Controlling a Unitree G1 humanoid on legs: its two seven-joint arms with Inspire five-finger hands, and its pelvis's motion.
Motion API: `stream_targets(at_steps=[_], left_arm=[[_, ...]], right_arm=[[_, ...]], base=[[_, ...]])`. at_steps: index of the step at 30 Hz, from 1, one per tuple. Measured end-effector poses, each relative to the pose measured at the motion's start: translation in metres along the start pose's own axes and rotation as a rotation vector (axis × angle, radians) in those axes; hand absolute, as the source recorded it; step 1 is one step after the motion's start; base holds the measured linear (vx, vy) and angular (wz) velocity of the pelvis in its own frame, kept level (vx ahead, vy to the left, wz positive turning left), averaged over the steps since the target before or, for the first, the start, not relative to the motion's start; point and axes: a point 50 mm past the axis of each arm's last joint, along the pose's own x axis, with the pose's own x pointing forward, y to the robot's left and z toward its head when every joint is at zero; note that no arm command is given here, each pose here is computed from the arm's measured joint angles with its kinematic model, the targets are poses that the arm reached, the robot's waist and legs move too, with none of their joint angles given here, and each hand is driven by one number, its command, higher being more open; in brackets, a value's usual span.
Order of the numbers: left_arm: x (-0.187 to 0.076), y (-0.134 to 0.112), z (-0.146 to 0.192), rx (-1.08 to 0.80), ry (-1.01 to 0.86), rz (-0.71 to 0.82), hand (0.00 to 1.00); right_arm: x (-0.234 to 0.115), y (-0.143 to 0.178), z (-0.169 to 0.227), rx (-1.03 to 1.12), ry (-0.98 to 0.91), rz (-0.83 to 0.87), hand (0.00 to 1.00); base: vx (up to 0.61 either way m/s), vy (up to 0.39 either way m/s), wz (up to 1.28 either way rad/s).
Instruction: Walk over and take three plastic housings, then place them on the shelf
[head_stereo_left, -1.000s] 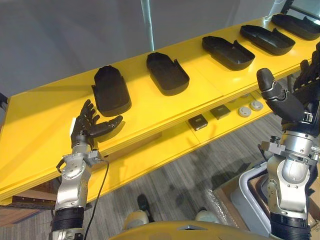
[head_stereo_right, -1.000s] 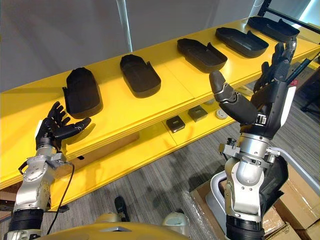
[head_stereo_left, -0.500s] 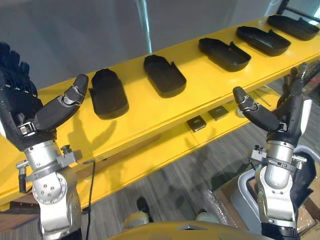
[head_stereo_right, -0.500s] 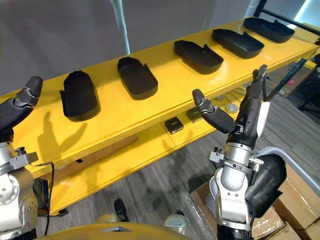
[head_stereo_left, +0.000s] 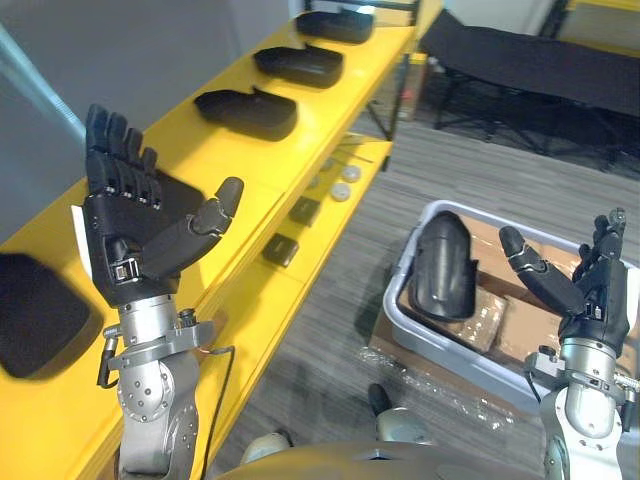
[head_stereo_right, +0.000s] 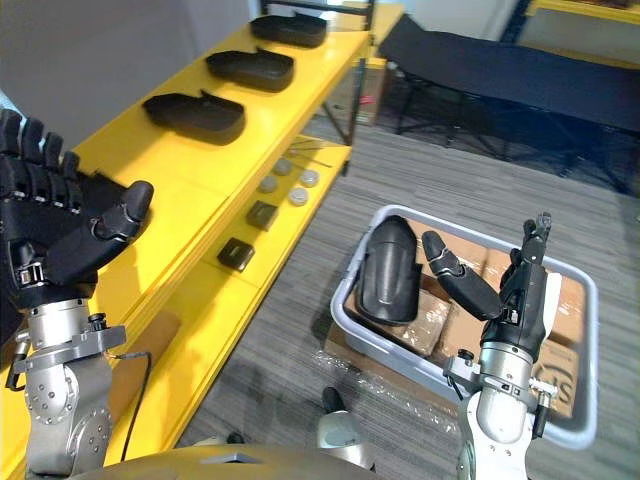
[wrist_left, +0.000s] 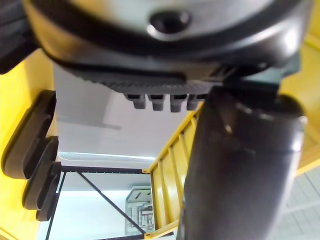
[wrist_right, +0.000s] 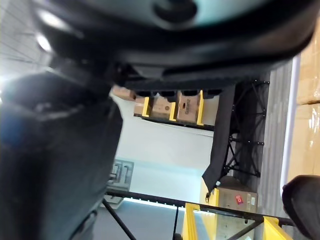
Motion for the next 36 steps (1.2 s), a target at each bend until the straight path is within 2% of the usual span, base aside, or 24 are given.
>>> stream_targets(at_steps=[4, 8, 11, 15, 19, 25, 28, 31, 36], left_arm=[[0.001, 0.001, 0.0, -0.039, 0.002, 0.004, 1.0], [0.004, -0.014, 0.0, -0.087, -0.015, -0.106, 1.0], [0.003, -0.016, 0.0, -0.101, -0.009, -0.138, 1.0], [0.006, 0.006, 0.001, -0.064, -0.012, -0.021, 1.0], [0.002, 0.014, -0.006, -0.147, 0.036, 0.028, 1.0], [-0.029, 0.037, -0.015, -0.244, 0.185, 0.171, 1.0], [-0.045, 0.028, -0.039, -0.334, 0.301, 0.272, 1.0], [-0.056, 0.01, -0.06, -0.377, 0.448, 0.274, 1.0], [-0.08, 0.014, -0.097, -0.256, 0.642, 0.26, 1.0]], right_arm=[[0.007, 0.026, -0.003, 0.055, -0.008, 0.082, 1.0], [-0.006, 0.047, -0.016, 0.091, 0.07, 0.163, 1.0], [-0.013, 0.052, -0.02, 0.133, 0.096, 0.136, 1.0], [-0.005, 0.062, -0.01, 0.219, 0.023, 0.231, 1.0], [-0.007, 0.072, -0.022, 0.18, 0.078, 0.255, 1.0], [-0.023, 0.097, -0.033, 0.175, 0.146, 0.398, 1.0], [-0.017, 0.088, -0.037, 0.078, 0.159, 0.438, 1.0], [-0.012, 0.069, -0.047, 0.028, 0.227, 0.384, 1.0], [0.016, 0.051, -0.055, -0.044, 0.21, 0.264, 1.0]], base=[[0.02, 0.048, 0.02], [-0.04, 0.028, 0.54], [-0.14, 0.08, -0.35], [-0.29, 0.046, -1.07], [-0.15, -0.072, -0.45], [-0.06, -0.423, -0.85], [0.0, -0.526, -0.62], [0.0, -0.356, -0.07], [0.01, -0.039, -0.17]])
